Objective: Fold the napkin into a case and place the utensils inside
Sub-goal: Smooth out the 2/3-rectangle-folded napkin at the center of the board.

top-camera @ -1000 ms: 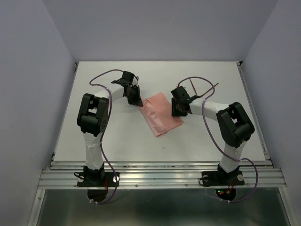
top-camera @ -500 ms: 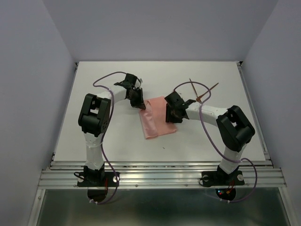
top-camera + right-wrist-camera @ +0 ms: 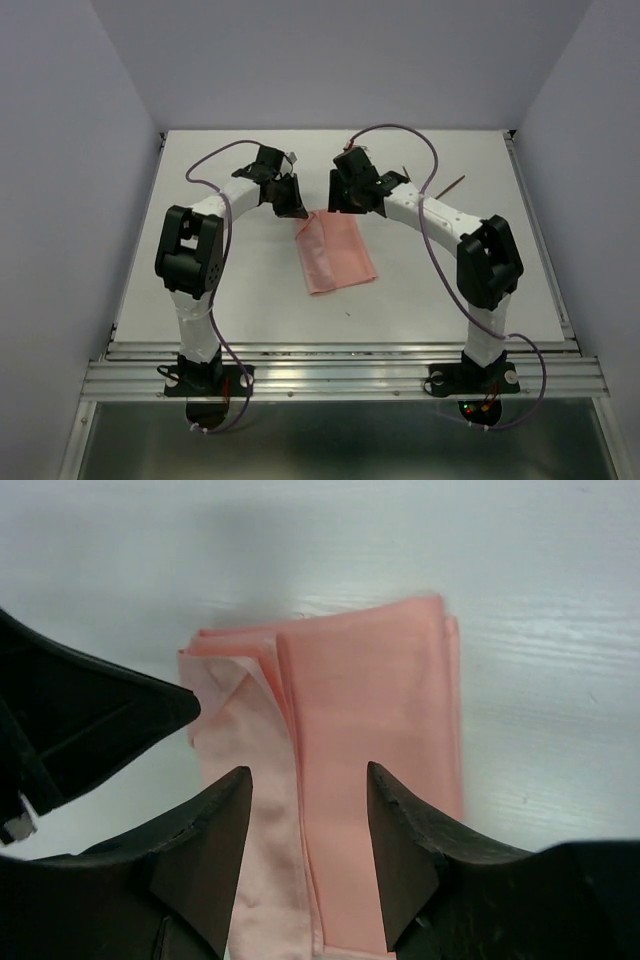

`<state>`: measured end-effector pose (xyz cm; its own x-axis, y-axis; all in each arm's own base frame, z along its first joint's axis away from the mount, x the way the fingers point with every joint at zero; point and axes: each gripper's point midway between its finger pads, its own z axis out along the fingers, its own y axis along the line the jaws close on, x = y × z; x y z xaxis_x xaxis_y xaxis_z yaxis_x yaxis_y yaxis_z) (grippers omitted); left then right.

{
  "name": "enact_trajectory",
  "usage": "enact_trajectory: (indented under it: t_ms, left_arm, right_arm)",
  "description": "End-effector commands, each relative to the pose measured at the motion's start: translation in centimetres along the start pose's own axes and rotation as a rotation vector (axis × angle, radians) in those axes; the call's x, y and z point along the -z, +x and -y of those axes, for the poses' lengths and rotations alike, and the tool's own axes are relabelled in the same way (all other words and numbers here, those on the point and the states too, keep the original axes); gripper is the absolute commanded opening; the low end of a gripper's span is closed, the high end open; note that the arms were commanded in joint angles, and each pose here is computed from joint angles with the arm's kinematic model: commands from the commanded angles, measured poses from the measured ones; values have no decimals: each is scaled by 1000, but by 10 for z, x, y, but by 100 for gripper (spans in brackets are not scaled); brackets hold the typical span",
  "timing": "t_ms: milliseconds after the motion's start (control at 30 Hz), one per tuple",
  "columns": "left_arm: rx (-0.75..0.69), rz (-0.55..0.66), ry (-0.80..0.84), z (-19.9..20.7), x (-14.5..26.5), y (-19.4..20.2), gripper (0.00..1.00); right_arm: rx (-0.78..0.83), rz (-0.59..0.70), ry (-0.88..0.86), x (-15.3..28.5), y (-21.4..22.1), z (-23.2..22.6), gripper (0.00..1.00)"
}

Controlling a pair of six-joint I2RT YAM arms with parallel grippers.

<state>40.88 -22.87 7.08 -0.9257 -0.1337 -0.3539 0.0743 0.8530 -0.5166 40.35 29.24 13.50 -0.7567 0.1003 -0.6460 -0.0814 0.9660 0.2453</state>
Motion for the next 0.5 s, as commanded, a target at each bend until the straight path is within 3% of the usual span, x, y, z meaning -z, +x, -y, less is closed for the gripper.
enact_trajectory:
  t_ms: [0,167,467]
  left_arm:
    - [37,70,-27,-11,29,-21,0]
    - [77,67,-62,-33,35,-14,0]
    - [87,75,-92,-40,50,8,0]
  right_arm:
    - [69,-64,-52,-35,7,-20,55]
    - [115,-68,-135,-55,-6,-48,56]
    - [148,-124,-127,-92,15,-46,54]
